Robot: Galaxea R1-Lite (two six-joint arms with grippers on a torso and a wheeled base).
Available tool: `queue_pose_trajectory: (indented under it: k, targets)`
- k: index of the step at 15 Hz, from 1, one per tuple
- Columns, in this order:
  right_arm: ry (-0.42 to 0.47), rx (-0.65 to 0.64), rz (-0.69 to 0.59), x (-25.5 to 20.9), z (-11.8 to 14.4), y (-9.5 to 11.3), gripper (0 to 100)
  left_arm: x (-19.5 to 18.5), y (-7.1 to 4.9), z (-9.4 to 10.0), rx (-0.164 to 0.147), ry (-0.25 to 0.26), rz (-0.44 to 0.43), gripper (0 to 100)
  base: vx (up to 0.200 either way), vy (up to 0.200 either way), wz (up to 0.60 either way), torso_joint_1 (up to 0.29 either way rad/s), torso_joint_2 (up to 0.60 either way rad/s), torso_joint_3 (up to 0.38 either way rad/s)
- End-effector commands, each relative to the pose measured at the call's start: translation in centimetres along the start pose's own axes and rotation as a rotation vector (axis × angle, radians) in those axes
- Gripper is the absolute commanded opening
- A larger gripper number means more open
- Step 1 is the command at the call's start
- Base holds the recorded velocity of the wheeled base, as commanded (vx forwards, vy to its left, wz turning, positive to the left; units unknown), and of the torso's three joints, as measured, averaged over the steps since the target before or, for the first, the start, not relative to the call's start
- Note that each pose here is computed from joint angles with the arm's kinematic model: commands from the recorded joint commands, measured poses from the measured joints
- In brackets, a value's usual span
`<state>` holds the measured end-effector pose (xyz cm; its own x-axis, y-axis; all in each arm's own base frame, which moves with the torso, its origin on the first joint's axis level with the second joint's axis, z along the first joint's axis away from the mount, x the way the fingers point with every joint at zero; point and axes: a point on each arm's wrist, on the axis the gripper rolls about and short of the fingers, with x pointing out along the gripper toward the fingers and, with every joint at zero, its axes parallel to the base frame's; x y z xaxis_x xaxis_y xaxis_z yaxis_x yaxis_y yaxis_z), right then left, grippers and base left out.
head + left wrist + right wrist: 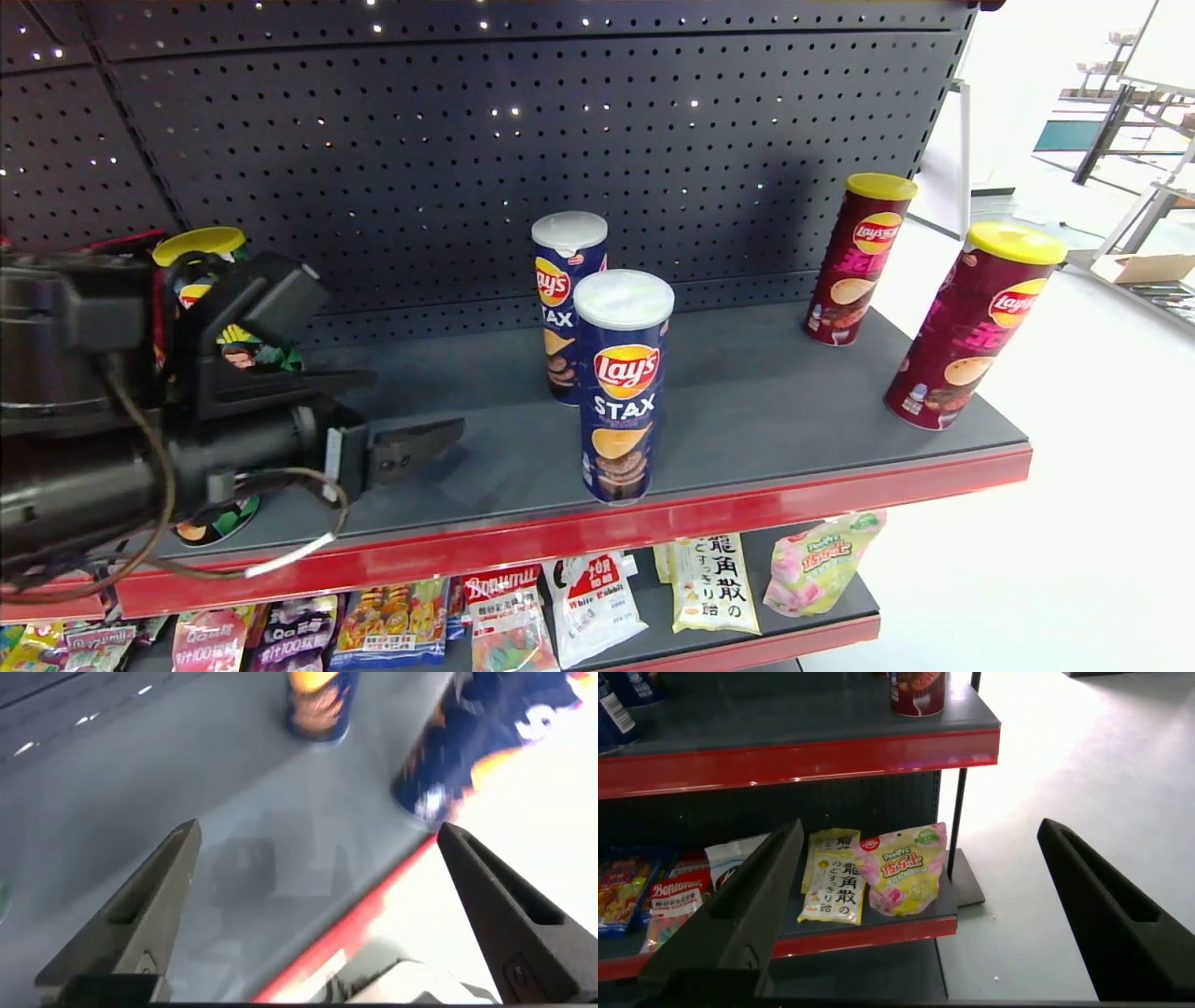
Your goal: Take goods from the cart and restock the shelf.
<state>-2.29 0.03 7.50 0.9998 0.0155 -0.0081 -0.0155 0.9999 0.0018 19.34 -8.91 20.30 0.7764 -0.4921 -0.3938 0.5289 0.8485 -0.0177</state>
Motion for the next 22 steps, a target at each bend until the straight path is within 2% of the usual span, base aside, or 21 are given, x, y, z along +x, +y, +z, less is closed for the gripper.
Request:
queue_pose_trajectory:
  k: [1, 3, 4, 5, 6, 7, 9, 10, 11, 12, 13, 14, 15, 16, 19, 21, 22]
  targets:
    - [0.000, 0.000, 0.001, 0.0, 0.0, 0.0, 100, -8.5, -0.6, -3.1, -0.011, -0.050, 0.053, 100, 0.000, 0.000, 0.00, 0.000, 0.00, 0.000]
    - [0.000, 0.000, 0.001, 0.0, 0.0, 0.0, 100, -11.3, -1.2, -6.5, -0.016, -0.088, 0.098, 100, 0.000, 0.000, 0.00, 0.000, 0.00, 0.000]
    - [0.001, 0.000, 0.001, 0.0, 0.0, 0.0, 100, -12.5, -1.1, -7.8, -0.028, -0.103, 0.202, 100, 0.000, 0.000, 0.00, 0.000, 0.00, 0.000]
    - [0.000, 0.000, 0.001, 0.0, 0.0, 0.0, 100, -13.1, -1.0, -8.9, -0.045, -0.094, 0.286, 100, 0.000, 0.000, 0.00, 0.000, 0.00, 0.000]
    - [0.001, 0.000, 0.001, 0.0, 0.0, 0.0, 100, -14.4, -1.3, -10.4, -0.086, -0.107, 0.352, 100, 0.000, 0.000, 0.00, 0.000, 0.00, 0.000]
    - [0.000, 0.000, 0.001, 0.0, 0.0, 0.0, 100, -15.5, -1.7, -11.3, -0.111, -0.134, 0.361, 100, 0.000, 0.000, 0.00, 0.000, 0.00, 0.000]
    - [0.000, 0.000, 0.000, 0.0, 0.0, 0.0, 100, -17.8, -2.6, -13.4, -0.110, -0.187, 0.374, 100, 0.000, 0.000, 0.00, 0.000, 0.00, 0.000]
    - [0.000, 0.000, 0.001, 0.0, 0.0, 0.0, 100, -19.0, -3.1, -15.1, -0.112, -0.194, 0.400, 100, 0.000, 0.000, 0.00, 0.000, 0.00, 0.000]
    - [0.000, 0.000, 0.001, 0.0, 0.0, 0.0, 100, -19.8, -3.5, -16.5, -0.117, -0.176, 0.433, 100, 0.000, 0.000, 0.00, 0.000, 0.00, 0.000]
    - [0.000, 0.000, 0.001, 0.0, 0.0, 0.0, 100, -20.1, -3.7, -17.7, -0.119, -0.173, 0.429, 100, 0.000, 0.000, 0.00, 0.000, 0.00, 0.000]
    - [0.000, 0.000, 0.000, 0.0, 0.0, 0.0, 100, -19.8, -3.7, -18.2, -0.162, -0.183, 0.427, 100, 0.000, 0.000, 0.00, 0.000, 0.00, 0.000]
    - [0.000, -0.002, 0.000, 0.0, 0.0, 0.0, 100, -19.8, -3.6, -17.8, -0.230, -0.232, 0.426, 100, 0.000, 0.000, 0.00, 0.000, 0.00, 0.000]
    - [0.000, -0.006, 0.003, 0.0, 0.0, 0.0, 100, -19.9, -3.6, -17.6, -0.233, -0.263, 0.442, 100, 0.000, 0.000, 0.00, 0.000, 0.00, 0.000]
    - [0.000, -0.006, 0.004, 0.0, 0.0, 0.0, 100, -20.0, -3.6, -17.5, -0.234, -0.267, 0.468, 100, 0.000, 0.000, 0.00, 0.000, 0.00, 0.000]
    - [0.000, -0.006, 0.004, 0.0, 0.0, 0.0, 100, -20.0, -3.4, -17.4, -0.236, -0.256, 0.508, 100, 0.000, 0.000, 0.20, -0.001, 0.00, 0.001]
    - [0.000, -0.006, 0.004, 0.0, 0.0, 0.0, 100, -19.9, -3.4, -17.3, -0.211, -0.243, 0.514, 100, 0.000, 0.000, 0.60, 0.000, 0.01, 0.002]
    - [0.000, -0.006, 0.004, 0.0, 0.0, 0.0, 100, -19.9, -3.4, -17.3, -0.210, -0.243, 0.515, 100, 0.000, 0.000, 0.60, -0.002, 0.00, 0.002]
